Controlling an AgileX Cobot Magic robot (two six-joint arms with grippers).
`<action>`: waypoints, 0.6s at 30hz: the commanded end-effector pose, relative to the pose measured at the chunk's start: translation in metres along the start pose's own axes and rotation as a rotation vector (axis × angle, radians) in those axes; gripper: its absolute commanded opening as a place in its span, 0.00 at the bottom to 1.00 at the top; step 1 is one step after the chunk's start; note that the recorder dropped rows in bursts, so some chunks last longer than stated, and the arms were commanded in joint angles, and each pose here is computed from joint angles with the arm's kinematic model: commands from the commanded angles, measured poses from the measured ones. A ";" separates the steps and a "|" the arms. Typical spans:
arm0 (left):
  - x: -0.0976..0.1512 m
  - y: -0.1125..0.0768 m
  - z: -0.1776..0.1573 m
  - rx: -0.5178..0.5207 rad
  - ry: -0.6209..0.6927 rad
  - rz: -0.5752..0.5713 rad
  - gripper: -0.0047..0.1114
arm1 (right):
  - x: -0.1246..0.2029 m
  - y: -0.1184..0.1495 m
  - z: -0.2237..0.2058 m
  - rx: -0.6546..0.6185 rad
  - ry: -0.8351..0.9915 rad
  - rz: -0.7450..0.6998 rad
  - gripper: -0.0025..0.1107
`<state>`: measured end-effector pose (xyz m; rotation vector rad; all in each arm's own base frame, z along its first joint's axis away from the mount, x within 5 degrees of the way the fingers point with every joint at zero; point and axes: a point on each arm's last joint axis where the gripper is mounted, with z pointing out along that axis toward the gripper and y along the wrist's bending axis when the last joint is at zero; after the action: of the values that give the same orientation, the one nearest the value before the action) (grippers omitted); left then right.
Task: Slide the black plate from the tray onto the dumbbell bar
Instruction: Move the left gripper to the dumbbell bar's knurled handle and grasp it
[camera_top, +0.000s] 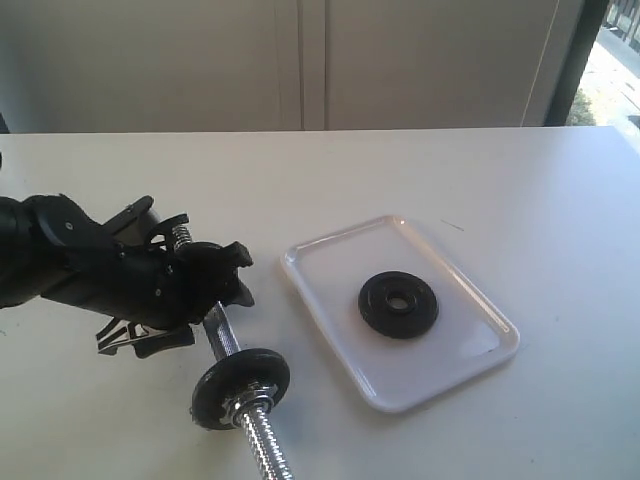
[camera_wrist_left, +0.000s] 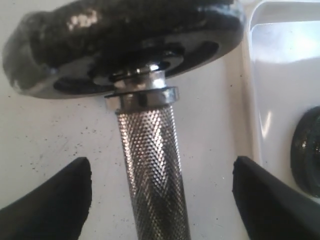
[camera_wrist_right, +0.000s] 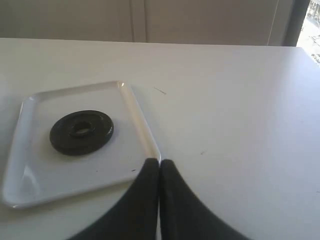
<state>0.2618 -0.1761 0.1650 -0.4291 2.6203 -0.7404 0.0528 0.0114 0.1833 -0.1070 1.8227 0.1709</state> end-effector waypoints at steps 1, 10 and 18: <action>0.003 0.002 0.009 -0.016 0.002 -0.031 0.72 | 0.000 0.000 0.000 -0.001 -0.007 -0.012 0.02; 0.003 0.005 0.014 -0.029 -0.001 -0.041 0.68 | 0.000 0.000 0.000 -0.001 -0.007 -0.012 0.02; 0.005 0.008 0.020 -0.047 0.016 -0.044 0.60 | 0.000 0.000 0.000 -0.001 -0.007 -0.012 0.02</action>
<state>0.2660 -0.1778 0.1464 -0.4797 2.6359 -0.6925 0.0528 0.0114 0.1833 -0.1070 1.8227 0.1709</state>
